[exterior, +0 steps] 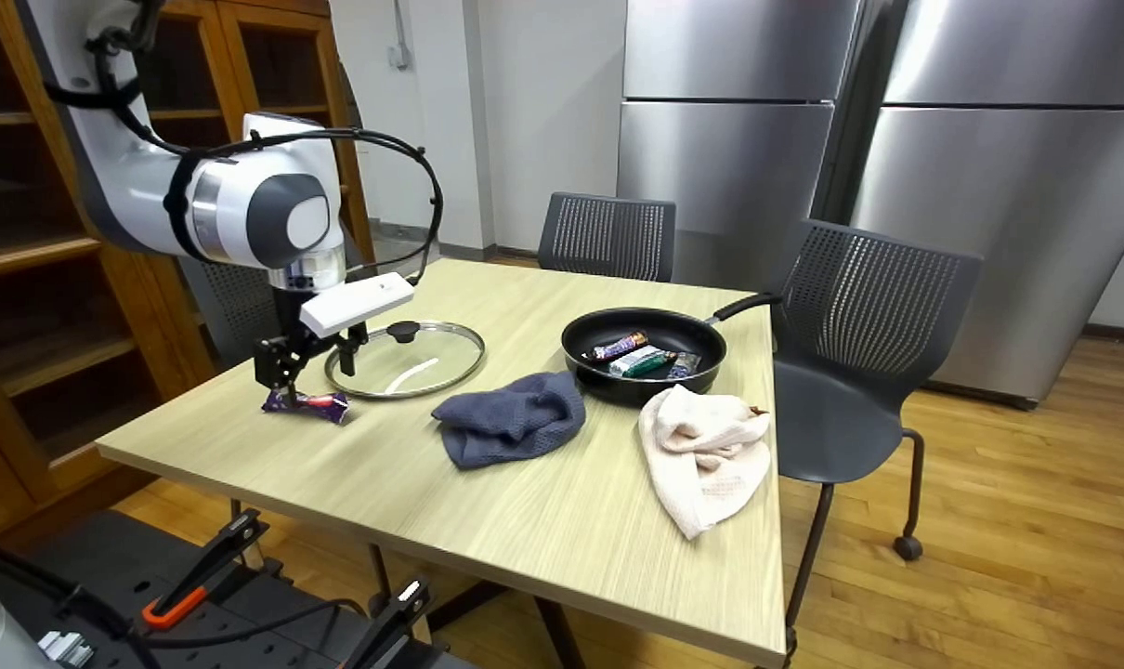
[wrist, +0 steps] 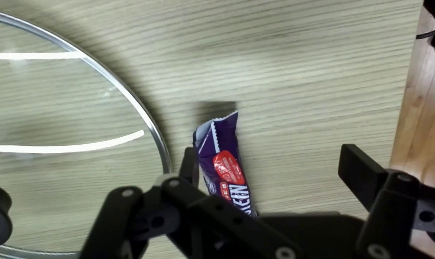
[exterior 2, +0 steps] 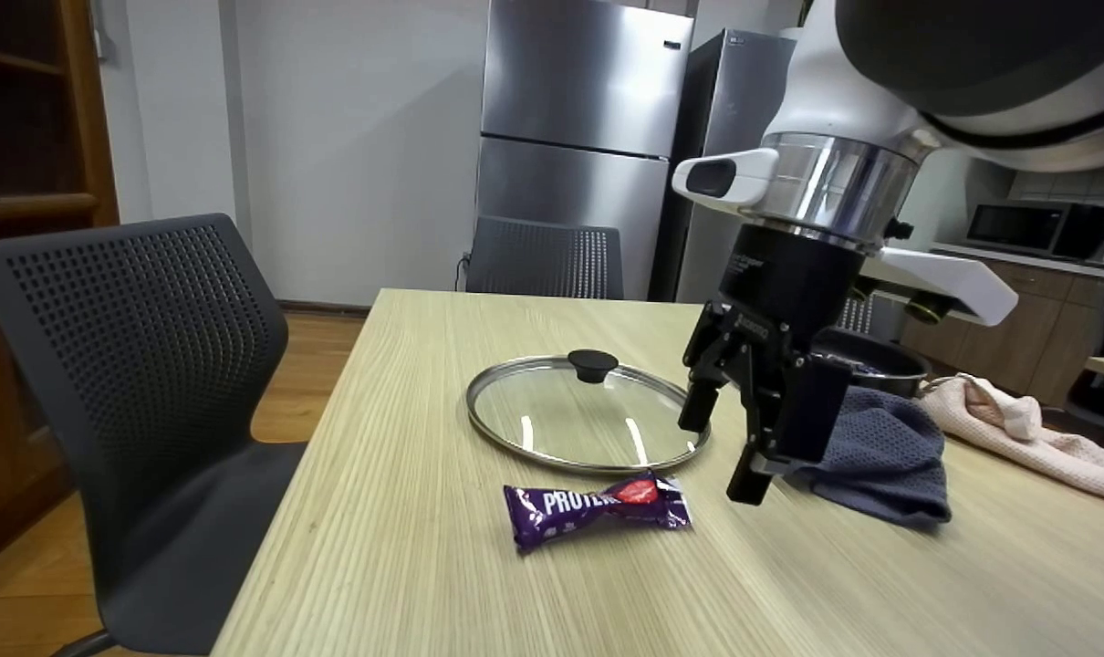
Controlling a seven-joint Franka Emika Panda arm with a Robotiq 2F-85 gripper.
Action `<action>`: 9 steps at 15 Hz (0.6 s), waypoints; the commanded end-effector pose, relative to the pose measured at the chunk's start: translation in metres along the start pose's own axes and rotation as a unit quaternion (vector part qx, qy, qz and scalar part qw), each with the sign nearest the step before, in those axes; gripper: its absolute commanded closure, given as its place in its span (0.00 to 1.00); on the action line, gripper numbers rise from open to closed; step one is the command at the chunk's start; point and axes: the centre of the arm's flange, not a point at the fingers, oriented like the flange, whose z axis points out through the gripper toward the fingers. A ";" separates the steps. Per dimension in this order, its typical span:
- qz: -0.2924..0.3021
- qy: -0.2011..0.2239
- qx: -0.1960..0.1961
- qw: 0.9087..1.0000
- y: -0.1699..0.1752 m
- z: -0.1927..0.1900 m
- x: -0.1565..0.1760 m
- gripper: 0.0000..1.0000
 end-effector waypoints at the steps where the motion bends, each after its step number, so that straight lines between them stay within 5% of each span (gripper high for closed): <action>1: 0.002 0.000 0.001 1.000 0.000 0.001 -0.002 0.00; 9: -0.032 -0.020 0.000 0.999 0.000 0.004 0.008 0.00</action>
